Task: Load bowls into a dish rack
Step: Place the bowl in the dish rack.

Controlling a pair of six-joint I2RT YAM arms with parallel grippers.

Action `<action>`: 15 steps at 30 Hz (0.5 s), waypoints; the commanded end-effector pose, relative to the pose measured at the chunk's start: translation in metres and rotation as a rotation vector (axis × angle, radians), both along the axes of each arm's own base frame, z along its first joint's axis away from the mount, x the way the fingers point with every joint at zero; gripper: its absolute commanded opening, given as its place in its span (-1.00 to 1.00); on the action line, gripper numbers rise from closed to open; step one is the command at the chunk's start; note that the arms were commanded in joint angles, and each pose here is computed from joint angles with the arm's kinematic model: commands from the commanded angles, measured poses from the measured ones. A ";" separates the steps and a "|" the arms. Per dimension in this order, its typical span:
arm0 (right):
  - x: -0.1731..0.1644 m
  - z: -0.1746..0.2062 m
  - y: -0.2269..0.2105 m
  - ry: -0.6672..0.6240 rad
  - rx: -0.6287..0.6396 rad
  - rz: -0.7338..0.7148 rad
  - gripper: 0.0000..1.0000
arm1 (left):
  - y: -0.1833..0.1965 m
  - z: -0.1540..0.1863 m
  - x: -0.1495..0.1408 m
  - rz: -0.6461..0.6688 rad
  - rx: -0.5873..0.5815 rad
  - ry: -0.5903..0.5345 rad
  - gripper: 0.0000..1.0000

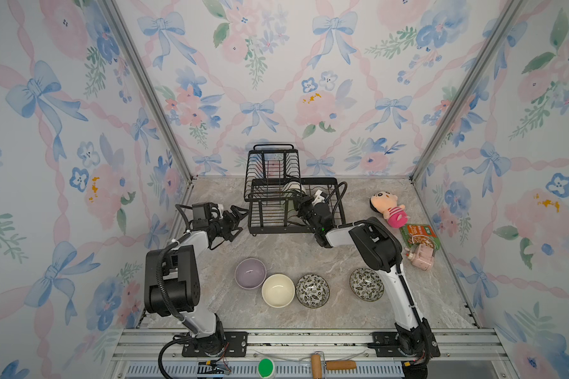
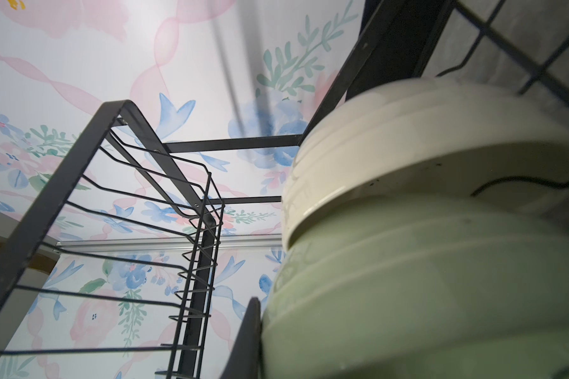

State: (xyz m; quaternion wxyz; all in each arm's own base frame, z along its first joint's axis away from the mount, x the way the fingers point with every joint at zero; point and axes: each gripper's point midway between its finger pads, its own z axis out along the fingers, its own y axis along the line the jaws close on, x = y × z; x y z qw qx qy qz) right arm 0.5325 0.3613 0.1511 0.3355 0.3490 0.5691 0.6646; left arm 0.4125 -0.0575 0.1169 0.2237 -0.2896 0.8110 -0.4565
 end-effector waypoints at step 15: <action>0.004 0.008 0.001 0.035 0.002 -0.023 -0.75 | -0.003 -0.003 0.005 -0.026 0.001 0.012 0.94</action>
